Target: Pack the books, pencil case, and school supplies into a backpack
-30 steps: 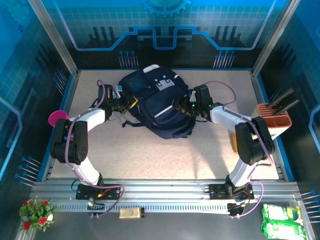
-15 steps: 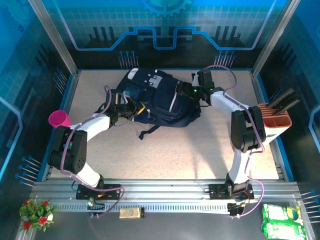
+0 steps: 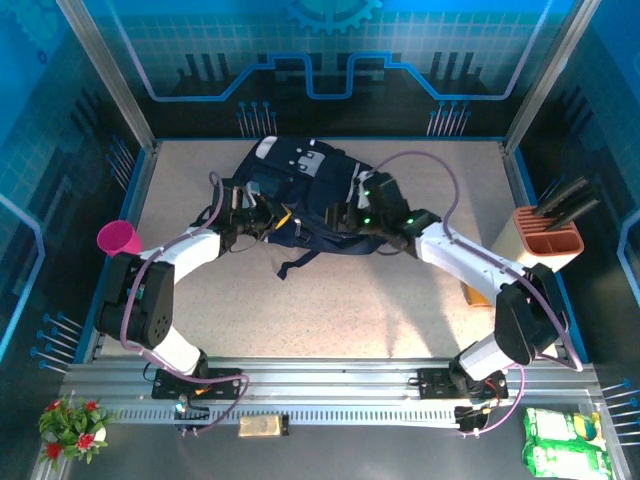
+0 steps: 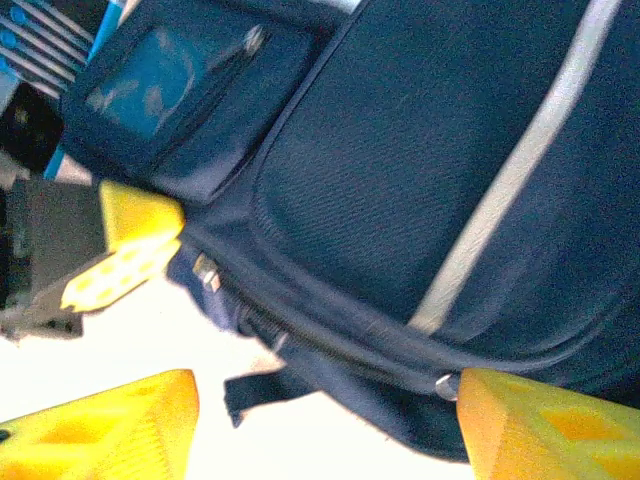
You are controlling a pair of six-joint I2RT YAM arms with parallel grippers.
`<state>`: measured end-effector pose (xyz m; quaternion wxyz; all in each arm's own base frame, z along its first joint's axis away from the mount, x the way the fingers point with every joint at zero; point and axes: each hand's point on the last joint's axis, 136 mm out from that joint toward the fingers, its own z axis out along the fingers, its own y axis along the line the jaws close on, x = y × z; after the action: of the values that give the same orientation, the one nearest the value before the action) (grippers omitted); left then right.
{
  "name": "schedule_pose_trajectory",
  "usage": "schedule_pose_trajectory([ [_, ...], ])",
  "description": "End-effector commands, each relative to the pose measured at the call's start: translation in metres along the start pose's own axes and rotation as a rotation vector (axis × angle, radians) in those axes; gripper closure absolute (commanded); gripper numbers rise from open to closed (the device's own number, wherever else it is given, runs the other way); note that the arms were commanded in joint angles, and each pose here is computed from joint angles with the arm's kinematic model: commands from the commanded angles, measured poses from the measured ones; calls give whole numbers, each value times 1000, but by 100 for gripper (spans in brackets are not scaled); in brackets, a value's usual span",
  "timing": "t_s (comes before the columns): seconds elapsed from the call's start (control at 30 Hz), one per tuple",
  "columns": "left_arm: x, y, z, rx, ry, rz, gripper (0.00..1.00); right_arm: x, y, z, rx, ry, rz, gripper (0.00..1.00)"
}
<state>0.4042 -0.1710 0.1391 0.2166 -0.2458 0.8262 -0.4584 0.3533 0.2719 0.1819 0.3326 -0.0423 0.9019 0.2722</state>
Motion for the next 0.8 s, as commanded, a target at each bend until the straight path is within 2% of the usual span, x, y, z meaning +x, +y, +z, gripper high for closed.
schedule_pose_trajectory([
  [0.0, 8, -32, -9, 90, 12, 52, 100, 12, 14, 14, 18, -17, 10, 36],
  [0.17, 10, -35, -11, 98, 18, 59, 100, 32, 49, 45, -104, 45, 61, 51],
  [0.33, 11, -35, -11, 96, 25, 59, 100, 42, 60, 70, -123, 91, 95, 53],
  [0.77, 14, -39, -11, 102, 46, 66, 100, 34, 52, 102, -16, 102, 57, 54],
])
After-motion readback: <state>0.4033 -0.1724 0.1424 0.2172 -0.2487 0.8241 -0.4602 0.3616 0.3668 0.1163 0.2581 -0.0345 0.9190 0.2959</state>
